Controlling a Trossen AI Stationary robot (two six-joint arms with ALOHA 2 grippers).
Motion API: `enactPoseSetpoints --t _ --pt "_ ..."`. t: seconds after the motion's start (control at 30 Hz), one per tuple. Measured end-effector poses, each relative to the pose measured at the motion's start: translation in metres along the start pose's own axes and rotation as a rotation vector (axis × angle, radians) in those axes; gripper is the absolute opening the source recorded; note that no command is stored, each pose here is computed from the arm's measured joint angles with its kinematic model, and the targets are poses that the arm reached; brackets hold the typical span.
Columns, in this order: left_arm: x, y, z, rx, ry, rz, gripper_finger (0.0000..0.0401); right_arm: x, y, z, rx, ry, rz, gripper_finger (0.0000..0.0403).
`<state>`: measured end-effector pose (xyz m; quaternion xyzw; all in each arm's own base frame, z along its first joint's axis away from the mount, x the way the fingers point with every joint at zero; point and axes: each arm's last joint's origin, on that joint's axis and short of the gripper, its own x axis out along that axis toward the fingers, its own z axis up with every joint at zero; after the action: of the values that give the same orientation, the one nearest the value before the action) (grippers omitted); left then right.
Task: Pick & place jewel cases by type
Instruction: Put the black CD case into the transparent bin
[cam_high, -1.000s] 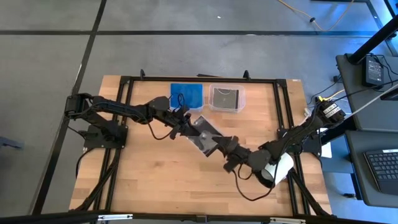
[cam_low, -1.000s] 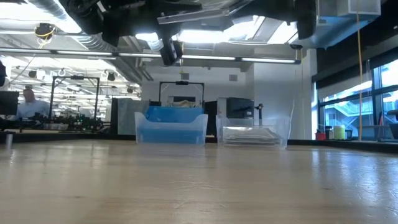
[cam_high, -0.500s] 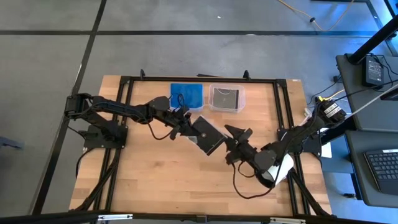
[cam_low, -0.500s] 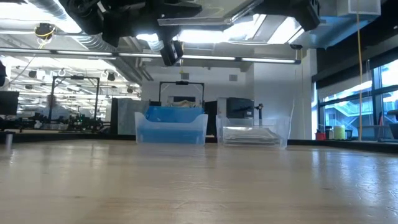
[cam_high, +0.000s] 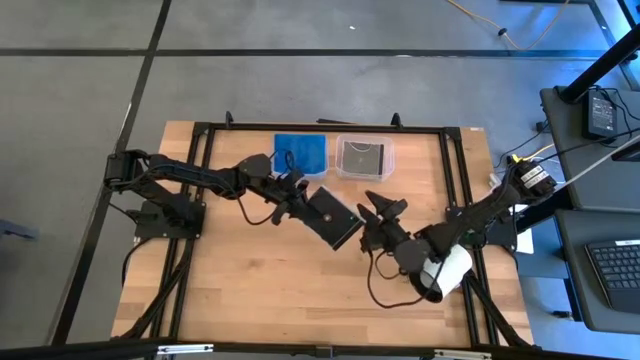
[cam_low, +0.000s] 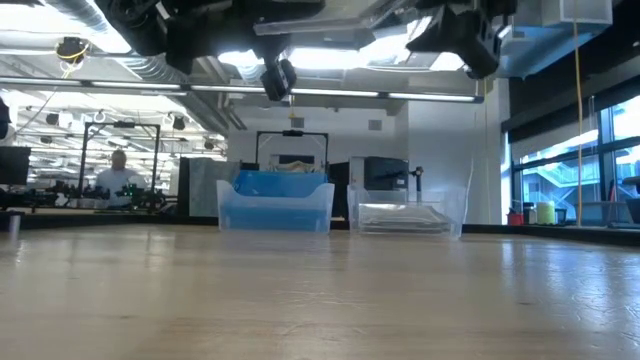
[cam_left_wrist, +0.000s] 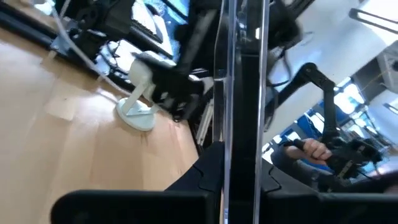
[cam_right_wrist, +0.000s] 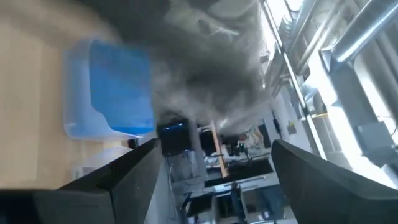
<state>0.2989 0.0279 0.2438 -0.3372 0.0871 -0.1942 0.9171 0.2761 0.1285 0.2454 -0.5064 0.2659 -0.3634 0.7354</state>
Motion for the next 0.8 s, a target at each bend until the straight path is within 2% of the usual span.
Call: enactPoseSetpoints --t 0.07,0.17,0.3,0.4,0.5,0.67,0.8 --pt "0.000 -0.002 0.002 0.019 -0.005 -0.035 0.0021 0.005 0.004 -0.003 0.033 -0.010 0.022 0.0307" --pt "0.000 -0.006 0.005 0.064 -0.019 -0.089 0.0021 0.012 0.013 -0.007 0.090 -0.061 0.116 0.0307" --pt "-0.001 -0.010 0.007 0.083 -0.021 -0.148 0.0020 0.019 0.022 -0.016 0.154 -0.050 0.205 0.0307" --pt "-0.001 -0.012 0.008 0.119 -0.033 -0.160 0.0020 0.025 0.028 -0.020 0.280 -0.067 0.356 0.0307" --pt "-0.001 -0.012 0.008 0.196 -0.040 -0.158 0.0020 0.031 0.033 -0.024 0.406 -0.062 0.540 0.0307" --pt "-0.001 -0.012 0.009 0.337 -0.054 -0.151 0.0020 0.036 0.033 -0.032 0.517 0.011 0.642 0.0307" --pt "-0.001 -0.011 0.010 0.493 -0.082 -0.133 0.0020 0.031 0.013 -0.035 0.664 0.009 0.789 0.0307"
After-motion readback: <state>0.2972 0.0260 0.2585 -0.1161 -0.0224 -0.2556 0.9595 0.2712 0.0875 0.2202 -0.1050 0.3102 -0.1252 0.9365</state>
